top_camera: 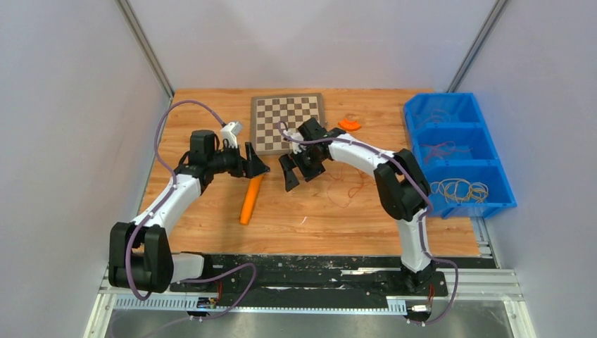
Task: Untangle the cables
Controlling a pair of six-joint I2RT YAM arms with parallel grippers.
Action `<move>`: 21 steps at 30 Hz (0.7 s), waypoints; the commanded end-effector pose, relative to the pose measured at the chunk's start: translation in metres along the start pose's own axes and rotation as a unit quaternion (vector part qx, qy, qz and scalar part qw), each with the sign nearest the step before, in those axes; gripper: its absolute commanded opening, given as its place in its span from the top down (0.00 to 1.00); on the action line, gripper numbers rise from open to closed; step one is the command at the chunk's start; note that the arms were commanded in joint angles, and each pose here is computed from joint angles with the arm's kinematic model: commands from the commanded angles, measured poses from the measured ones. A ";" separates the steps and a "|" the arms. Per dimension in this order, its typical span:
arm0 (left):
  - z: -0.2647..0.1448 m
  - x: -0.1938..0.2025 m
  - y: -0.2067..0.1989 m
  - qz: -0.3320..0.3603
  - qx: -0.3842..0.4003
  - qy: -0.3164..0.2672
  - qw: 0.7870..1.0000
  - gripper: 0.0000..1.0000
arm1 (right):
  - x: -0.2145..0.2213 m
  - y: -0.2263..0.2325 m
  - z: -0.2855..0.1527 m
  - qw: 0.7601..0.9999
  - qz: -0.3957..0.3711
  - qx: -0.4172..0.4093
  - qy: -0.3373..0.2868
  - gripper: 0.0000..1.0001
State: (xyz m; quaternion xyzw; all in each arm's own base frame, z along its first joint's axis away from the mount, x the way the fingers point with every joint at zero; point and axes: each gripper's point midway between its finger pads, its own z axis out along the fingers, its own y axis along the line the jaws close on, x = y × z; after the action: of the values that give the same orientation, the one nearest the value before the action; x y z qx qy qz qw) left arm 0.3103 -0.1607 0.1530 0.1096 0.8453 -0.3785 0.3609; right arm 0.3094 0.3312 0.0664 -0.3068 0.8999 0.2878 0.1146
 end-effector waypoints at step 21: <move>-0.023 -0.030 -0.029 0.015 0.032 -0.055 0.998 0.07 | -0.127 0.092 -0.162 0.932 -0.240 -0.045 -0.269 1.00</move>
State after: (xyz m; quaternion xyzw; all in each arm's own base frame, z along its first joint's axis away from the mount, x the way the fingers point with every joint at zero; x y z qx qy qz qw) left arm 0.3021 -0.1606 0.1728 0.0965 0.8343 -0.3938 0.3736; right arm 0.3524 0.3579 0.1267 -0.3485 0.8575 0.2921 0.2406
